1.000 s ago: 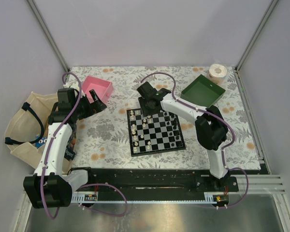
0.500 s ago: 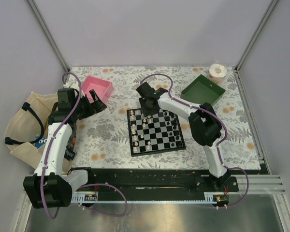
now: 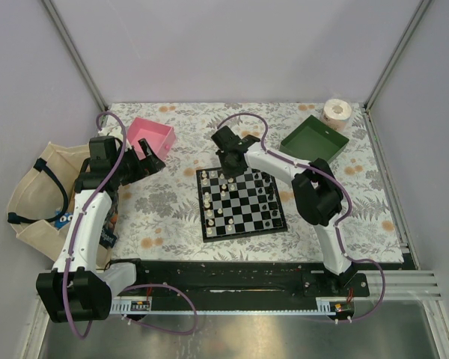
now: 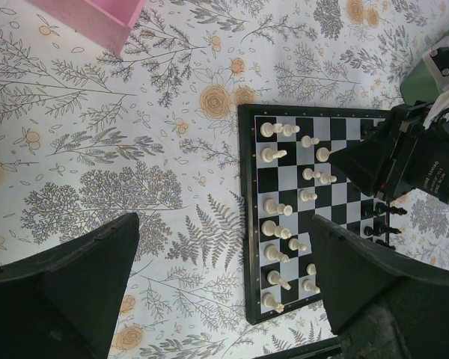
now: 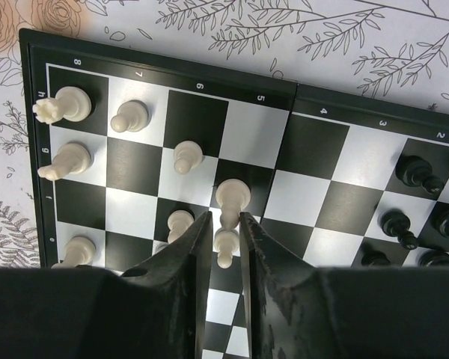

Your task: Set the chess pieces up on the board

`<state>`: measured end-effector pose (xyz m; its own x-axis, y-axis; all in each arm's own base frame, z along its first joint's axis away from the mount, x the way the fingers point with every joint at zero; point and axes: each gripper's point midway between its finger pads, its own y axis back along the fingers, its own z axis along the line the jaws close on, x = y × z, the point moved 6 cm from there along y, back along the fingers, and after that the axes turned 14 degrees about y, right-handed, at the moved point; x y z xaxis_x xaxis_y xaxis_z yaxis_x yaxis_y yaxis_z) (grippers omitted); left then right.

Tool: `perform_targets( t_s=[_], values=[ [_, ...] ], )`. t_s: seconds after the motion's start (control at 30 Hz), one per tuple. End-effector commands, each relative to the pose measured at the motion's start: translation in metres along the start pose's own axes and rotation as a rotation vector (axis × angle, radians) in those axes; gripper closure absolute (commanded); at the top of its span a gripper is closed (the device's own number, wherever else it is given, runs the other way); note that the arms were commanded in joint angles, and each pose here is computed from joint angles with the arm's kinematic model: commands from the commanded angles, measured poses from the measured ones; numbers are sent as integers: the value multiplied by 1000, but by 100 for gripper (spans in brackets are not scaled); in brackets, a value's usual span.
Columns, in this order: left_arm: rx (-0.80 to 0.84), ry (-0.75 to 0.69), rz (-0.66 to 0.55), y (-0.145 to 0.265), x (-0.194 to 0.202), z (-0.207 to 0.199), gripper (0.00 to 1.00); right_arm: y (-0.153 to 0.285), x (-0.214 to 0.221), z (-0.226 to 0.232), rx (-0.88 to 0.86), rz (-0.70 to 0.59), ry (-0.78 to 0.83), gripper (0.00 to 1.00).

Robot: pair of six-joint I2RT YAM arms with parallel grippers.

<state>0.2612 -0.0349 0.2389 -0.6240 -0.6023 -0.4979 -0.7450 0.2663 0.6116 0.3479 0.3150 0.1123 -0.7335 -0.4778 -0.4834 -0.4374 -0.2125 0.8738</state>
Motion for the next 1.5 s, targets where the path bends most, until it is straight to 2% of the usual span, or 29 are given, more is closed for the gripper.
perform_targets(
  t_s=[0.0, 0.17, 0.23, 0.3, 0.37, 0.6, 0.77, 1.17, 1.47],
  values=[
    [39, -27, -32, 3, -7, -7, 1, -3, -9, -2, -6, -23, -6, 73],
    [41, -26, -32, 4, -7, -7, 1, -3, -9, -3, 1, -19, 1, 72],
    [39, -25, -30, 3, -7, -7, 1, -2, -10, -4, 5, -21, 1, 79],
    [42, -26, -31, 4, -7, -7, 1, 1, -11, -3, -2, -27, 1, 93],
    [39, -26, -30, 3, -7, -7, 1, 11, -15, -3, -16, -47, -4, 100],
    [41, -26, -30, 3, -7, -7, 1, 45, -25, 13, -80, -129, -1, 100],
    [40, -26, -31, 3, -7, -7, 1, 51, -28, 32, -120, -136, 29, 100],
    [44, -27, -34, 5, -7, -8, 1, 34, -29, 81, -184, -93, 99, 100],
    [46, -28, -34, 5, -7, -8, 1, 18, -25, 86, -172, -60, 102, 100]
  ],
)
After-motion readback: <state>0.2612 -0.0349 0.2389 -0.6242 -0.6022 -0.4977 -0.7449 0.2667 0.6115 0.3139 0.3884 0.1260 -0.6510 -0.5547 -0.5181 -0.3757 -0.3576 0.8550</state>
